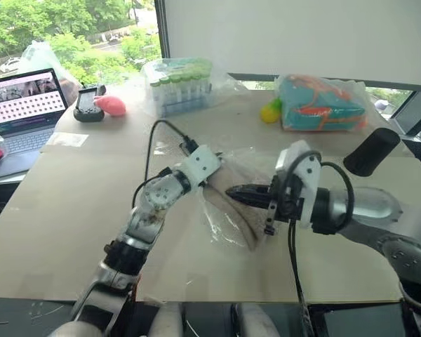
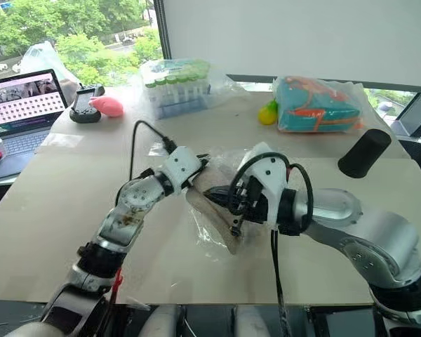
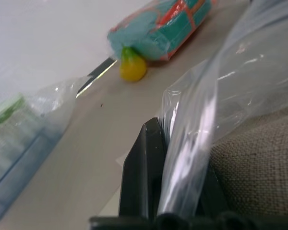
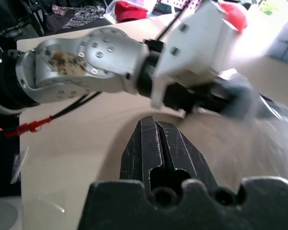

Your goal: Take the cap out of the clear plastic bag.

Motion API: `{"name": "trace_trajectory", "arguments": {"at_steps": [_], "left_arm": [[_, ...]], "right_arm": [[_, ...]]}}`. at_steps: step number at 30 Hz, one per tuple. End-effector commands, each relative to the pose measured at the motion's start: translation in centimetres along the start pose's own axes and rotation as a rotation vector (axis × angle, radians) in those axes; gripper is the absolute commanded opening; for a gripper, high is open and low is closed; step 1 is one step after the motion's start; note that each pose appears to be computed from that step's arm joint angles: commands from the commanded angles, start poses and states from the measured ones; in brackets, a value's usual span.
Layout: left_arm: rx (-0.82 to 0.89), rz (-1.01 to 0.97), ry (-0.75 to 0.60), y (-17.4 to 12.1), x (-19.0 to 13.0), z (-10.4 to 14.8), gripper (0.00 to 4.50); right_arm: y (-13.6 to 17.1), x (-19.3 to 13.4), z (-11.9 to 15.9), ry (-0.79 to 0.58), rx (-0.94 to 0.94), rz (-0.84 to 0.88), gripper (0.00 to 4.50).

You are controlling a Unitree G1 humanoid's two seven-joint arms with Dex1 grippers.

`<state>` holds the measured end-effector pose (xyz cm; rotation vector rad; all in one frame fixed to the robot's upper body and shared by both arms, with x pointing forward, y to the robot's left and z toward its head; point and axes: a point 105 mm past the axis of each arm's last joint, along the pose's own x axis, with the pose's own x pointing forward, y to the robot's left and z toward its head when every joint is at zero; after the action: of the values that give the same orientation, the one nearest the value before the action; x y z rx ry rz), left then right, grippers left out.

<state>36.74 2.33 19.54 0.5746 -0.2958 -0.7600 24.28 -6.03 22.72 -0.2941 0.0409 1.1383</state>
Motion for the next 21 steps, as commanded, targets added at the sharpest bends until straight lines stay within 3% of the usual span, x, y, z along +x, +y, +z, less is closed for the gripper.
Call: {"name": "trace_trajectory", "arguments": {"at_steps": [1, 4, 8, 13, 17, 18, 21], "left_arm": [[0.048, -0.052, -0.079, -0.9, 1.7, 2.2, 0.00], [0.059, -0.082, -0.088, -1.8, 2.7, 2.3, 0.00], [0.072, -0.095, -0.098, -2.5, 3.5, 2.4, 0.00], [0.068, -0.061, -0.061, -2.4, 4.2, 1.3, 0.00], [0.042, -0.030, -0.053, -2.0, 4.4, 1.1, 0.00], [0.041, -0.031, -0.055, -2.0, 4.5, 1.2, 0.00], [0.035, -0.033, -0.063, -2.2, 4.6, 1.5, 0.00]], "right_arm": [[0.3, 0.2, 0.7, -0.017, -0.040, -0.013, 0.12], [-0.2, 0.0, 0.1, 0.025, -0.054, -0.057, 0.12], [-1.4, -0.7, -0.8, 0.075, -0.041, -0.124, 0.98], [-2.4, -2.0, -1.7, 0.192, -0.120, -0.199, 2.84], [-1.1, -2.7, -3.3, 0.324, -0.161, -0.133, 4.21], [-0.7, -2.8, -3.9, 0.365, -0.176, -0.116, 4.42], [-0.2, -2.8, -4.8, 0.411, -0.190, -0.095, 4.42]]}}
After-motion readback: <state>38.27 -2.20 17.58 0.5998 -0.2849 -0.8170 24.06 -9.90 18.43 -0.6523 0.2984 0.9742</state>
